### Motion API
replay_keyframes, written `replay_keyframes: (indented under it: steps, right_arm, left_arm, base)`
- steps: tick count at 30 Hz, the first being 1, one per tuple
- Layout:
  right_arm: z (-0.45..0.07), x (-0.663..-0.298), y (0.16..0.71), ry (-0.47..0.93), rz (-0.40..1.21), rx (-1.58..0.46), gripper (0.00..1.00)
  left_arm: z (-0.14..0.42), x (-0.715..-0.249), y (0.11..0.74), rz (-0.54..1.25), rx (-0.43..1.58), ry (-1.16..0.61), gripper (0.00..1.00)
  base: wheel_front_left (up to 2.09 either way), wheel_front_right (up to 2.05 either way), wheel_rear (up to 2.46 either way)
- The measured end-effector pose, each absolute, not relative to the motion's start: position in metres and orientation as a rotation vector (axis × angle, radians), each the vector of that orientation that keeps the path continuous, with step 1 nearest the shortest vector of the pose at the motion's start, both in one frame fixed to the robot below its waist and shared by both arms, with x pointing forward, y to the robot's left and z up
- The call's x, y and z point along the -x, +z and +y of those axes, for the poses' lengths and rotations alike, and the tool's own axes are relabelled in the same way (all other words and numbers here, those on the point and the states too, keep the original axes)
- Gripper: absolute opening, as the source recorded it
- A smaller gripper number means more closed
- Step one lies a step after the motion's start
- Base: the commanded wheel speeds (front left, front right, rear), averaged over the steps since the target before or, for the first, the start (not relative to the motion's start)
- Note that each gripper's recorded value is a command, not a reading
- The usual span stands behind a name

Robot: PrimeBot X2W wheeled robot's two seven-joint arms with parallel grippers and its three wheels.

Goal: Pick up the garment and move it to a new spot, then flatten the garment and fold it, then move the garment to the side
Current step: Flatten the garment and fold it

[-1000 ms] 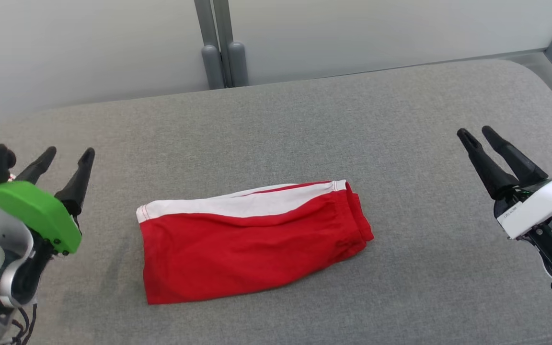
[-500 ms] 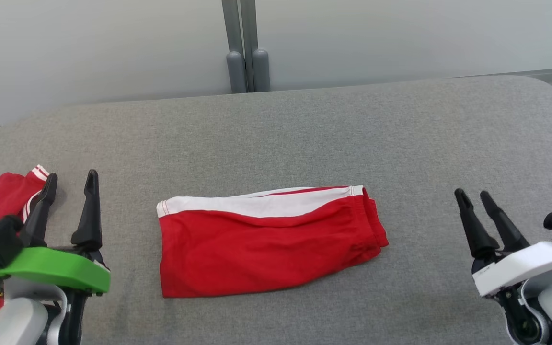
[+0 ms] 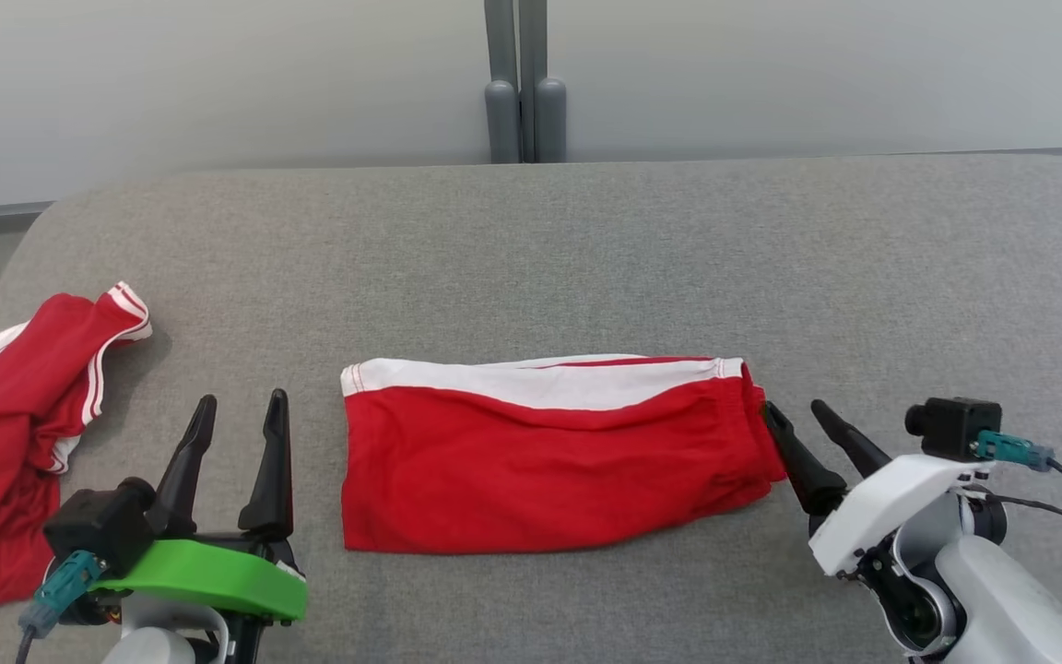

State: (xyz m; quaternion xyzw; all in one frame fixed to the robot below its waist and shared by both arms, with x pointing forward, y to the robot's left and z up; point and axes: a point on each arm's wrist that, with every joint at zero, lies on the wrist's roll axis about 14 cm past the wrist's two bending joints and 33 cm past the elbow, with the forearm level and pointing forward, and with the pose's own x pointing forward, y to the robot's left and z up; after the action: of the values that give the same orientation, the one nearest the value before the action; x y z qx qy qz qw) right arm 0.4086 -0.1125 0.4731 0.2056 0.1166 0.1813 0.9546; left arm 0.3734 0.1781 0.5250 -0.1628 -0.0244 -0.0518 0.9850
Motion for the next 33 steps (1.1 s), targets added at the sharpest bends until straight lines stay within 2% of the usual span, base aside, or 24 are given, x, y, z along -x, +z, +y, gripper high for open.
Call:
replay_keyframes:
  steps: [8, 28, 30, 31, 33]
  right_arm:
    - [-0.101, -0.421, 0.446, 0.369, 0.357, -0.349, 1.00]
    - [-0.095, -0.424, 0.386, 0.291, 0.646, -0.426, 1.00]
    - [-0.089, -0.425, 0.387, 0.301, 0.656, -0.447, 0.80]
    - [-0.086, -0.426, 0.388, 0.308, 0.658, -0.456, 0.47]
    - [-0.077, -0.426, 0.390, 0.325, 0.664, -0.475, 0.30]
  left_arm:
    - [0.183, -0.368, 0.512, -0.029, 0.338, -0.081, 1.00]
    - [0.187, -0.378, 0.489, 0.024, 0.349, -0.058, 1.00]
    - [0.187, -0.377, 0.487, 0.028, 0.350, -0.058, 1.00]
    - [0.188, -0.377, 0.486, 0.030, 0.349, -0.057, 1.00]
    - [0.188, -0.377, 0.486, 0.031, 0.348, -0.054, 1.00]
  base:
    - [0.00, 0.00, 0.00]
    - [0.00, 0.00, 0.00]
    - [0.00, 0.00, 0.00]
    - [0.00, 0.00, 0.00]
    - [0.00, 0.00, 0.00]
